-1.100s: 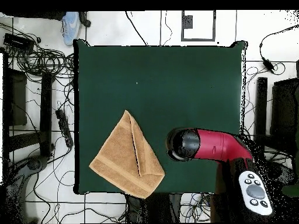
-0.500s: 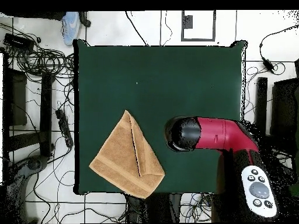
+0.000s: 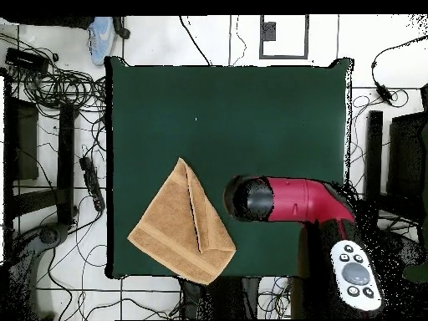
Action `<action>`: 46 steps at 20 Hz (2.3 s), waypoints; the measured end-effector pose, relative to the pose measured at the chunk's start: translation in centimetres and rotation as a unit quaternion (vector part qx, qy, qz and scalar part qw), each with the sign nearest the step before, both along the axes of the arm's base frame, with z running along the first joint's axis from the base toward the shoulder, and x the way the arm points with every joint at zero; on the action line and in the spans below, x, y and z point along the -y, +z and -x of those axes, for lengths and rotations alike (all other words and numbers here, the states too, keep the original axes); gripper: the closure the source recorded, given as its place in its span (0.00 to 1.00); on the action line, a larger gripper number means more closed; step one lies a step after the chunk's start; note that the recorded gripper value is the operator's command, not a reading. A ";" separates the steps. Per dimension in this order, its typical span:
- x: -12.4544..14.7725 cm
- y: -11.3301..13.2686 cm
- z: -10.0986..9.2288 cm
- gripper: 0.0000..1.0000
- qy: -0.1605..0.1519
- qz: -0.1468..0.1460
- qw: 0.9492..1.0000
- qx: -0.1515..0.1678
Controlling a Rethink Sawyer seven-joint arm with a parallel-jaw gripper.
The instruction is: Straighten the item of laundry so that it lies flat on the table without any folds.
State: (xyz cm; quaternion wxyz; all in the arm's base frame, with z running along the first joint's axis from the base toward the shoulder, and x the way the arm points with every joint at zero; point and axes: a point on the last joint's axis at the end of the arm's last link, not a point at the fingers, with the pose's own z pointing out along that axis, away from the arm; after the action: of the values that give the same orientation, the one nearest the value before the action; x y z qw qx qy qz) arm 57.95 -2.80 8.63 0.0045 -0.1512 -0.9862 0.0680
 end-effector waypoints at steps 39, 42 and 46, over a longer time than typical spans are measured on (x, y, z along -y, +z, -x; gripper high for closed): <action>-14.6 -12.3 14.0 0.00 0.070 -0.090 0.991 0.066; -14.6 -12.3 14.2 0.00 0.070 -0.091 0.990 0.075; -13.6 -12.5 14.6 1.00 0.067 -0.082 0.991 0.084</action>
State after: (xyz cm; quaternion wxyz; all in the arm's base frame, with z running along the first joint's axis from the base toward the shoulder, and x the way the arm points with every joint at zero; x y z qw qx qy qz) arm 43.33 10.80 -3.83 -0.0706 -0.0895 -0.9931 -0.0264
